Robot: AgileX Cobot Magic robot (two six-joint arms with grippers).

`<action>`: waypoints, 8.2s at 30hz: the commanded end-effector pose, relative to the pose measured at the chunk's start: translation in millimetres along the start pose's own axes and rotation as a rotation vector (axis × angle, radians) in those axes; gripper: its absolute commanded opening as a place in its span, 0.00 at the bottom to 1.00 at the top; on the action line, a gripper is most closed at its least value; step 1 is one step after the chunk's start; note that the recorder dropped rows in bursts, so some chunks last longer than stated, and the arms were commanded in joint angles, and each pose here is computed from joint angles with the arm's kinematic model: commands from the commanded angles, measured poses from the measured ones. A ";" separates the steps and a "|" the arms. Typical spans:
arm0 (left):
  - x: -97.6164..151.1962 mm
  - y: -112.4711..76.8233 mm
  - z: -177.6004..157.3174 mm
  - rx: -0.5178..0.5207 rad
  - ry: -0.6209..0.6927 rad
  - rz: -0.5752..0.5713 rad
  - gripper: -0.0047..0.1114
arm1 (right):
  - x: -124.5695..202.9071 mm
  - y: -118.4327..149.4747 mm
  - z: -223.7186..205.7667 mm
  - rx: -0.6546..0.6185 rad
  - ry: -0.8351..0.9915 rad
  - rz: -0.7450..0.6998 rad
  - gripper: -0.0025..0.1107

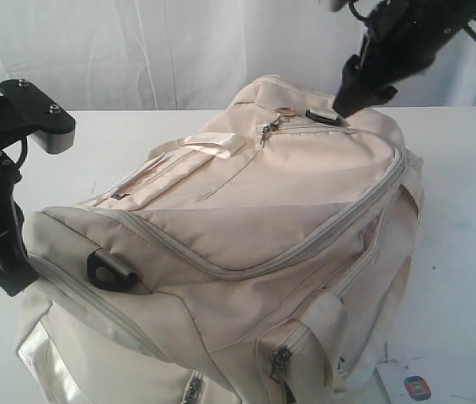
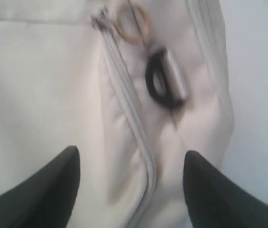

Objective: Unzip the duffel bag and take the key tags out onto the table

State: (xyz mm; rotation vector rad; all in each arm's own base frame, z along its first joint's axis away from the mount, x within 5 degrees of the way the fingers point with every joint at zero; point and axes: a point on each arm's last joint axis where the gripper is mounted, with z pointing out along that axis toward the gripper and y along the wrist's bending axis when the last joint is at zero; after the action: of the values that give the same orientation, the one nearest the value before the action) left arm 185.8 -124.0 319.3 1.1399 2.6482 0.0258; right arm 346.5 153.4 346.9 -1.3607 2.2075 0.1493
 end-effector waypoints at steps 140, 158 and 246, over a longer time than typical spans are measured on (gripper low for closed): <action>1.8 -6.2 -2.2 0.055 -0.010 -0.016 0.04 | -24.9 0.1 72.7 0.167 0.004 -0.163 0.14; 1.8 -6.2 -2.2 0.055 -0.010 -0.016 0.04 | -4.2 -8.8 68.5 0.263 0.231 -0.064 0.14; -274.1 17.2 121.2 -0.104 -0.981 0.962 0.53 | -4.3 -2.2 29.0 0.301 0.184 0.280 0.03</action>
State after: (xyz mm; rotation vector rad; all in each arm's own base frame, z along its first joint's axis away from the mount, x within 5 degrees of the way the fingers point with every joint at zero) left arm 409.1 -317.2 262.1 1.7131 1.1164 -0.1499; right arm 361.8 169.1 320.0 -0.9396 2.4539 -0.1962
